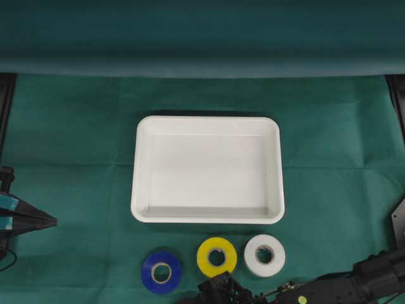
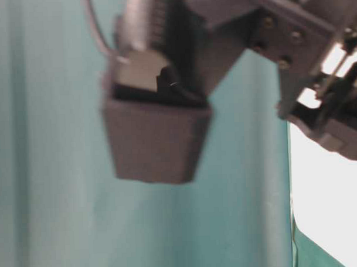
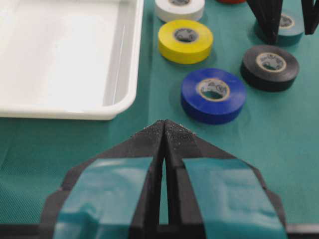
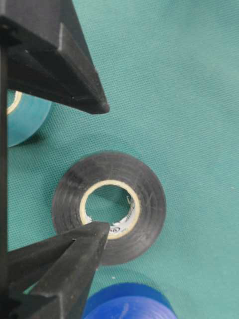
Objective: Put the tape into the white case with the right arm.
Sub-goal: 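Close the right gripper on the black tape roll's inner rim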
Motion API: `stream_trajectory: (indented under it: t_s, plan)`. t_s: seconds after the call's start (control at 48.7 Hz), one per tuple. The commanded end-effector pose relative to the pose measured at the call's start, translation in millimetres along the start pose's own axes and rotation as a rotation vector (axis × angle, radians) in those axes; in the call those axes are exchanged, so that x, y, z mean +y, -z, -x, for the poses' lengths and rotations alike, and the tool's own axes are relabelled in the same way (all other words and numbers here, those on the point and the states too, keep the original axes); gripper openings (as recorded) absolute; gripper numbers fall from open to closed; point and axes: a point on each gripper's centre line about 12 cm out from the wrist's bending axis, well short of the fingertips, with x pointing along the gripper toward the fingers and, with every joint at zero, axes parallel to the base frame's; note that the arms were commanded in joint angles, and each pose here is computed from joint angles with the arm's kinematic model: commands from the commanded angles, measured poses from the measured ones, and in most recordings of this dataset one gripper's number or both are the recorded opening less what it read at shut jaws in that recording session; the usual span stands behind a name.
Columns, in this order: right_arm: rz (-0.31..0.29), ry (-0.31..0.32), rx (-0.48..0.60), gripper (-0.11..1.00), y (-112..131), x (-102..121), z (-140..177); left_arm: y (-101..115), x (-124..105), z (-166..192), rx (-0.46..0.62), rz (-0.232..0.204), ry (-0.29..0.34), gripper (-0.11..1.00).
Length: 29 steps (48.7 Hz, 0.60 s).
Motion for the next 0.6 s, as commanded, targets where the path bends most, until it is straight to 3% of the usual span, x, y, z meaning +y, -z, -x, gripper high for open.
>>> stream_trajectory:
  t_s: [0.0, 0.575]
  plan:
    - [0.000, -0.005, -0.034, 0.82, -12.5, 2.6, 2.9, -5.4, -0.6, -0.5, -0.011, 0.001, 0.003, 0.00]
    - [0.005, -0.002, 0.005, 0.82, -5.8, 2.6, -24.2, -4.3, -0.5, -0.5, -0.009, 0.005, 0.003, 0.00]
